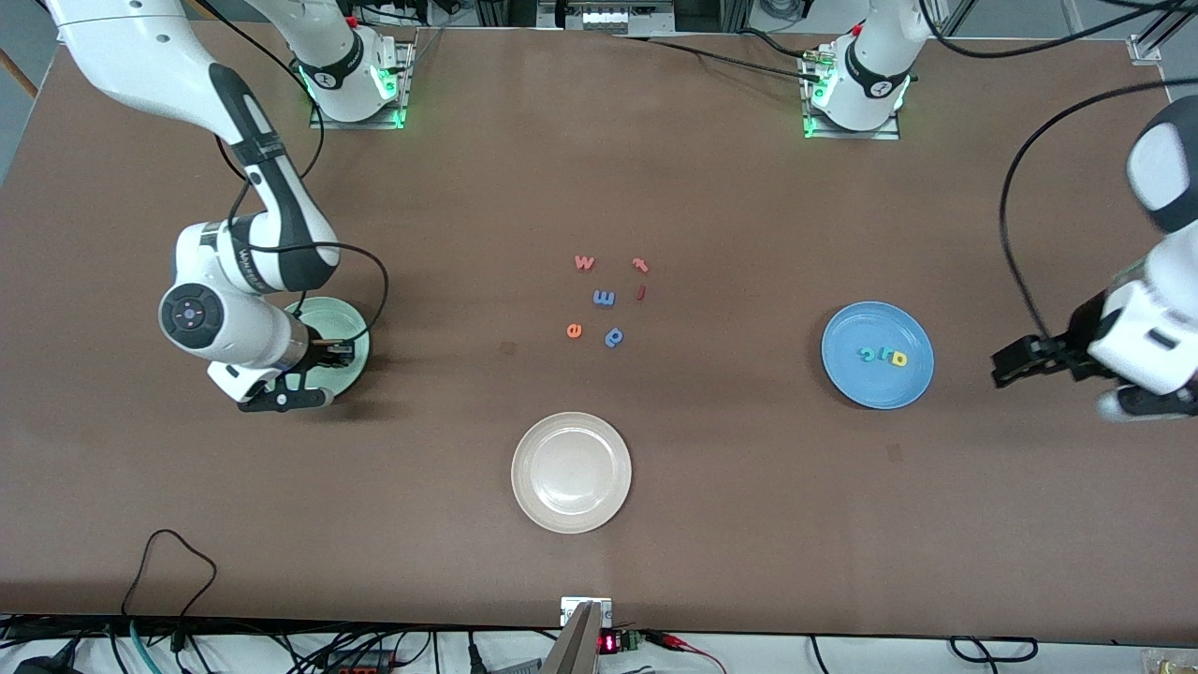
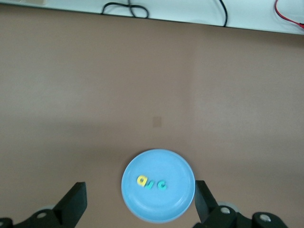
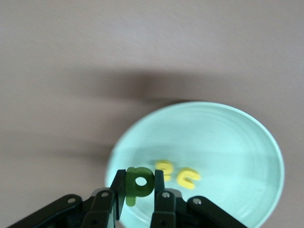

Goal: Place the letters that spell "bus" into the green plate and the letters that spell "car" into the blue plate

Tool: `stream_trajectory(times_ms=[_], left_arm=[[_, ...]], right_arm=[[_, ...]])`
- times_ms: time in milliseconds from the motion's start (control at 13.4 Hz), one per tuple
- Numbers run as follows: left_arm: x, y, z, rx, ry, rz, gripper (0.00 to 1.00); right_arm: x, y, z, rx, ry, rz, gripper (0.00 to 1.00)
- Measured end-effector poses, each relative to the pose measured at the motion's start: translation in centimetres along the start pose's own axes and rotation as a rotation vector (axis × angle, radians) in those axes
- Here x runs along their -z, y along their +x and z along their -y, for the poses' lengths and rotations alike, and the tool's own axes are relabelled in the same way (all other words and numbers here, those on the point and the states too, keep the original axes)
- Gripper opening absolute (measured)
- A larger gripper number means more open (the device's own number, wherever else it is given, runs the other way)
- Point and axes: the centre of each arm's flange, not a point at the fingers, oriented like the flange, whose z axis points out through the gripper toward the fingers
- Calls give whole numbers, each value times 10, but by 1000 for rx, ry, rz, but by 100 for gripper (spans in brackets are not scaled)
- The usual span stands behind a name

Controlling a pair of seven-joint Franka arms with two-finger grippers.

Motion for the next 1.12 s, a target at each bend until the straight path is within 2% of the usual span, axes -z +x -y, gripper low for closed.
stream_trajectory(times_ms=[150, 225, 374, 524, 674, 749, 974, 1123], left_arm=[[24, -15, 20, 13, -1, 40, 100], [33, -22, 23, 11, -1, 49, 100], [38, -33, 17, -7, -3, 64, 100], [35, -45, 10, -22, -5, 83, 100], [36, -57, 6, -32, -6, 91, 100], [38, -62, 5, -35, -7, 93, 100], [36, -77, 8, -34, -6, 110, 100], [41, -83, 9, -34, -7, 106, 100]], right_arm=[[-14, -7, -24, 4, 6, 30, 28], [-19, -10, -33, 1, 9, 41, 35], [-23, -12, -45, -3, 13, 48, 54], [-13, -9, -47, -2, 12, 26, 74], [23, -5, -43, 4, 7, -18, 95], [50, -4, -40, 9, 3, -35, 100], [147, -12, -24, 31, -15, -72, 100], [206, -27, -17, 39, -27, -78, 100]])
